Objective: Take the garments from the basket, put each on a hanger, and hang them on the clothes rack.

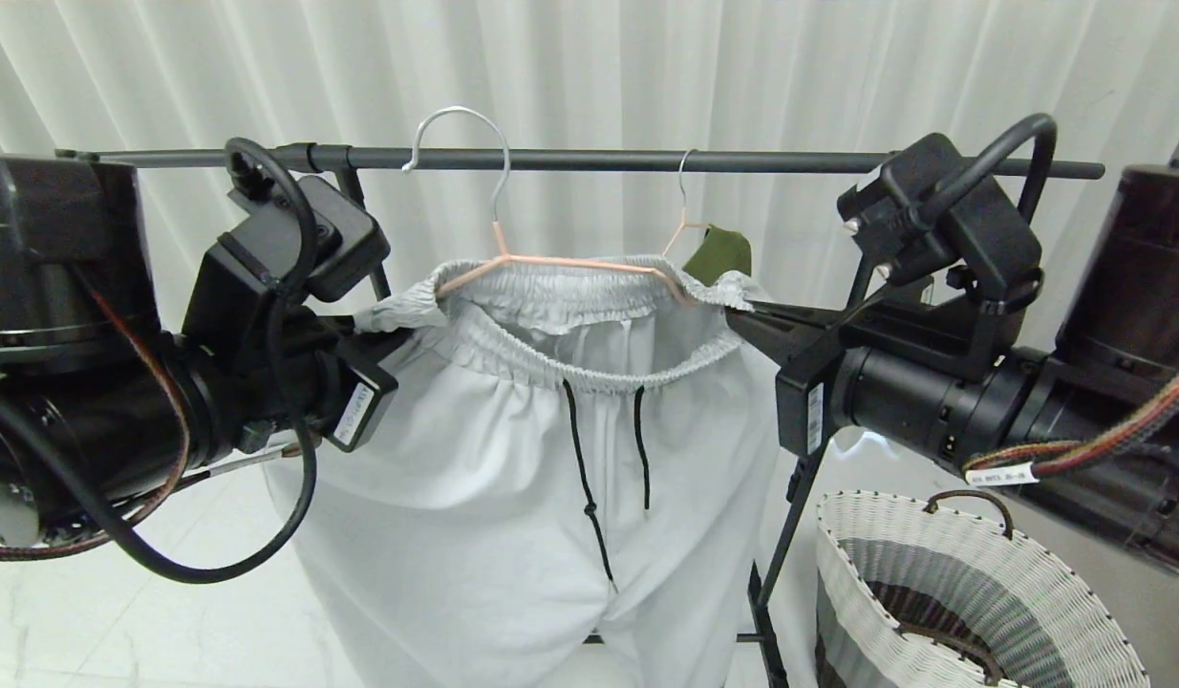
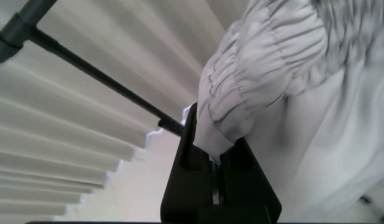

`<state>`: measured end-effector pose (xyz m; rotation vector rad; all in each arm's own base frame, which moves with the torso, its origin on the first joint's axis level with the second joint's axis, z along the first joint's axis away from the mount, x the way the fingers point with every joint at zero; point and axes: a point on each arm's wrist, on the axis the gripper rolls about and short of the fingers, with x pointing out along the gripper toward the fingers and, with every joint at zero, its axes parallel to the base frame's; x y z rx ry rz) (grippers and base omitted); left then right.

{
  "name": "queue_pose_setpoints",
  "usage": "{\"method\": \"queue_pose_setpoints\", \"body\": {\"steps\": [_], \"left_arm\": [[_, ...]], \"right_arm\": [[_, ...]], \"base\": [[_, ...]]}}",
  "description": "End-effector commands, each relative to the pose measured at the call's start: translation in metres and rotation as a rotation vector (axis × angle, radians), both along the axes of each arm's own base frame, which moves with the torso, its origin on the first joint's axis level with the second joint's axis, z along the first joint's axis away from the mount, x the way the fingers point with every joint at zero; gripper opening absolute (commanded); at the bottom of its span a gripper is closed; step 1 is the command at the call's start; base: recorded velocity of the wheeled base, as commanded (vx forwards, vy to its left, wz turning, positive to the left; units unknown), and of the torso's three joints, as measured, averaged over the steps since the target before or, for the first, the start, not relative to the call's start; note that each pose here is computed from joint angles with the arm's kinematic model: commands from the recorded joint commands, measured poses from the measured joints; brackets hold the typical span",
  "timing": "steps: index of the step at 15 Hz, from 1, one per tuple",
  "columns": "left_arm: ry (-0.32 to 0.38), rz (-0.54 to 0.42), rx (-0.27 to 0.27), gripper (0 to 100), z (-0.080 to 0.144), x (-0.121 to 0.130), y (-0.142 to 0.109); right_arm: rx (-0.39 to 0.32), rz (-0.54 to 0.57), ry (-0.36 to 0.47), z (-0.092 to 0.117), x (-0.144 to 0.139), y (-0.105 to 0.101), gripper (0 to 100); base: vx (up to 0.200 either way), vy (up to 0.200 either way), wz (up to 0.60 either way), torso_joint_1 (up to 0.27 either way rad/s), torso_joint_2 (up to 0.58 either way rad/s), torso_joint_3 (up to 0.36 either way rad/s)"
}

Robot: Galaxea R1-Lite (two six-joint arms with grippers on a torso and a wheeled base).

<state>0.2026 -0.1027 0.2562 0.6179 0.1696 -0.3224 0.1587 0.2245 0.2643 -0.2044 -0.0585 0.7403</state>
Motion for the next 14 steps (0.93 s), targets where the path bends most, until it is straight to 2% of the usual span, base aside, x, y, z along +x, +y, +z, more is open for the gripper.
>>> {"method": "queue_pose_setpoints", "body": {"steps": [1,2,3,5,9,11,14], "left_arm": [[0.0,-0.015,-0.007,0,0.001,0.003,-0.007],[0.0,-0.016,-0.01,0,0.002,0.003,-0.007],[-0.002,-0.016,-0.011,0,0.002,0.002,-0.007],[-0.008,-0.021,-0.014,0,0.003,0.001,-0.007],[-0.065,-0.031,-0.028,0,0.006,0.004,-0.009],[-0.069,-0.095,-0.021,0,0.006,0.003,-0.011],[-0.076,-0.176,0.003,0,0.006,0.002,-0.012]], "right_arm": [[-0.021,0.028,0.005,-0.005,-0.006,0.003,0],[-0.03,0.031,0.007,-0.008,-0.007,0.004,0],[-0.031,0.031,0.008,-0.008,-0.007,0.004,100],[-0.041,0.028,0.013,-0.009,-0.009,-0.001,100],[-0.044,0.019,0.015,-0.011,-0.016,-0.015,100],[-0.07,-0.024,-0.003,-0.004,-0.008,-0.029,100],[-0.079,0.004,-0.016,0.013,0.001,-0.032,100]], "base": [[0.0,0.0,0.0,0.0,0.0,0.0],[0.0,0.0,0.0,0.0,0.0,0.0],[0.0,0.0,0.0,0.0,0.0,0.0],[0.0,0.0,0.0,0.0,0.0,0.0],[0.0,0.0,0.0,0.0,0.0,0.0],[0.0,0.0,0.0,0.0,0.0,0.0],[0.0,0.0,0.0,0.0,0.0,0.0]]}}
